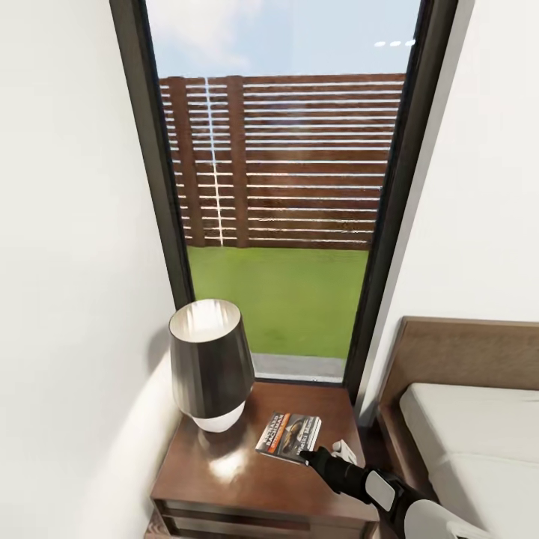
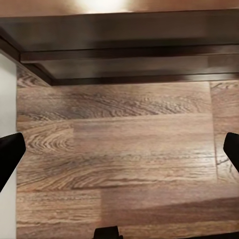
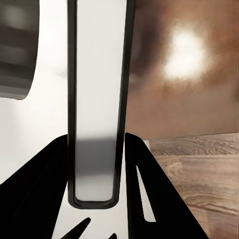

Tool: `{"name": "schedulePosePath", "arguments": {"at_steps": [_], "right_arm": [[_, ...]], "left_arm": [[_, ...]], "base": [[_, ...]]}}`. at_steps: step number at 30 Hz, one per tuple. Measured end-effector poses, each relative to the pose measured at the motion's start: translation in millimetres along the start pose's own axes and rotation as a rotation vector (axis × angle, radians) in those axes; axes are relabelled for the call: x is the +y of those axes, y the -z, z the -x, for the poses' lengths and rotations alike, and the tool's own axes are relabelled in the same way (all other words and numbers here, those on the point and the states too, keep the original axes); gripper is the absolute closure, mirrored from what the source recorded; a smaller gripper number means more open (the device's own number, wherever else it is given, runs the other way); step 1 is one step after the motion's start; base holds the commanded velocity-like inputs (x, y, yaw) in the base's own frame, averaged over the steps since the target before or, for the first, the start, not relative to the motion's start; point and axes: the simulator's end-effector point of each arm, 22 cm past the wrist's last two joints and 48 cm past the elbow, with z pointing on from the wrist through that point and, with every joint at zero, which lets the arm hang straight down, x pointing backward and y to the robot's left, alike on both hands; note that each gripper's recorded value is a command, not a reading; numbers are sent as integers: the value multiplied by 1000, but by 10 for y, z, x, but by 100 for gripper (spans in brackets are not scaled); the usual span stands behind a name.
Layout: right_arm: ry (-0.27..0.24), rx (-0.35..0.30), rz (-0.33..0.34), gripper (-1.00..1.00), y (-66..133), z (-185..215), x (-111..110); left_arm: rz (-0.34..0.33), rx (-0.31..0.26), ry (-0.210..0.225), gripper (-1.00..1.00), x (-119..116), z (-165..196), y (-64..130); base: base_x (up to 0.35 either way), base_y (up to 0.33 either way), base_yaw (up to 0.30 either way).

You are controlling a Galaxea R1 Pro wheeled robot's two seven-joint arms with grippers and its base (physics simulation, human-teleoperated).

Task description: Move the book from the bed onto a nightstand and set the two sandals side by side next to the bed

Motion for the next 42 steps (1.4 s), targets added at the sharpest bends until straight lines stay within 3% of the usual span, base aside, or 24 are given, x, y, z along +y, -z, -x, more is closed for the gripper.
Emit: {"name": "schedulePosePath", "arguments": {"at_steps": [42], "right_arm": [[-2,-2,-15,100,-397,-167,-634]], "left_arm": [[1,-2,-1,-100,-3,-419,-624]], "base": [[0,0,0]]}}
